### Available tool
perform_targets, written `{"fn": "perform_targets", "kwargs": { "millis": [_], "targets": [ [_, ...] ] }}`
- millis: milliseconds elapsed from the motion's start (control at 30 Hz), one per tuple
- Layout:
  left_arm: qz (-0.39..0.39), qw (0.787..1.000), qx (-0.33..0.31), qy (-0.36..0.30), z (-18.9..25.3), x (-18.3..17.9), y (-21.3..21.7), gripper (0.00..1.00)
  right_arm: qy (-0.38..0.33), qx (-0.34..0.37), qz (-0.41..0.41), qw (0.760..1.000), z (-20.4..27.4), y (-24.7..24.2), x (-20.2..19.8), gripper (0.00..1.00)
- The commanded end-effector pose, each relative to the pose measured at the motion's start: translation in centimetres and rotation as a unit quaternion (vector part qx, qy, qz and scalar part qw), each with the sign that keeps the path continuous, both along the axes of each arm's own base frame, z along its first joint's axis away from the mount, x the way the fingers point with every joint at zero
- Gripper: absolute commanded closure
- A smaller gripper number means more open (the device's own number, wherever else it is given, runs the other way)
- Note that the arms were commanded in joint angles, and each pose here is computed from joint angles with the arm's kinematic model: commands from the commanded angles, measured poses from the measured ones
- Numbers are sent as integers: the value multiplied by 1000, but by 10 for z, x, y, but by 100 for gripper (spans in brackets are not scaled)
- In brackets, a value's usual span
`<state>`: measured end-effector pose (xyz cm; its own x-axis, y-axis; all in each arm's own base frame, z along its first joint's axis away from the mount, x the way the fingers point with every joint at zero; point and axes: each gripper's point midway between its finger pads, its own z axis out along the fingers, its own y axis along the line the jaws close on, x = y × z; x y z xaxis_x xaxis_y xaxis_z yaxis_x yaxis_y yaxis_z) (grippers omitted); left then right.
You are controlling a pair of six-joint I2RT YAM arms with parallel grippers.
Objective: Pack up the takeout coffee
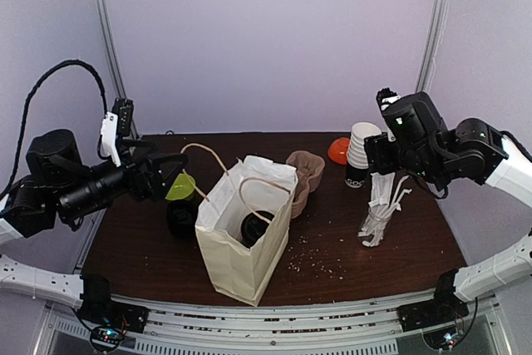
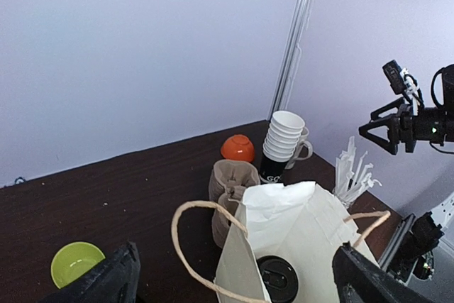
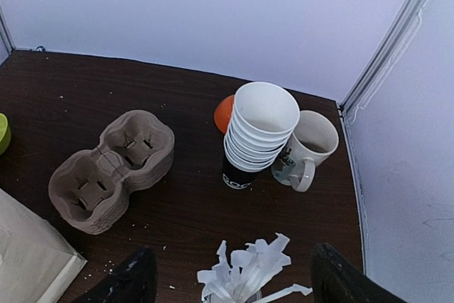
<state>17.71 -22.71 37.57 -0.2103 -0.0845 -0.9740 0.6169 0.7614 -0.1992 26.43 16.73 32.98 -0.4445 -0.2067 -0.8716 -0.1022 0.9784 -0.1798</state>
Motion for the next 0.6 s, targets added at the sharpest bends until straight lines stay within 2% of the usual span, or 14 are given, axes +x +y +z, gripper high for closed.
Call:
{"fn": "perform_targets", "kwargs": {
  "millis": [0, 200, 367, 567],
  "targets": [
    [22, 997, -19, -70, 39, 12, -6, 2, 1, 59, -55, 997, 0, -35, -5, 26],
    [3, 996, -48, -79, 37, 14, -28, 2, 3, 72, -99, 992, -18, -58, 0, 28],
    [-9, 997, -46, -56, 21, 15, -40, 2, 6, 84, -103, 991, -30, -63, 11, 36],
    [-13, 997, -55, -44, 13, 13, -39, 2, 13, 108, -93, 990, -38, -61, 26, 39]
  ]
}}
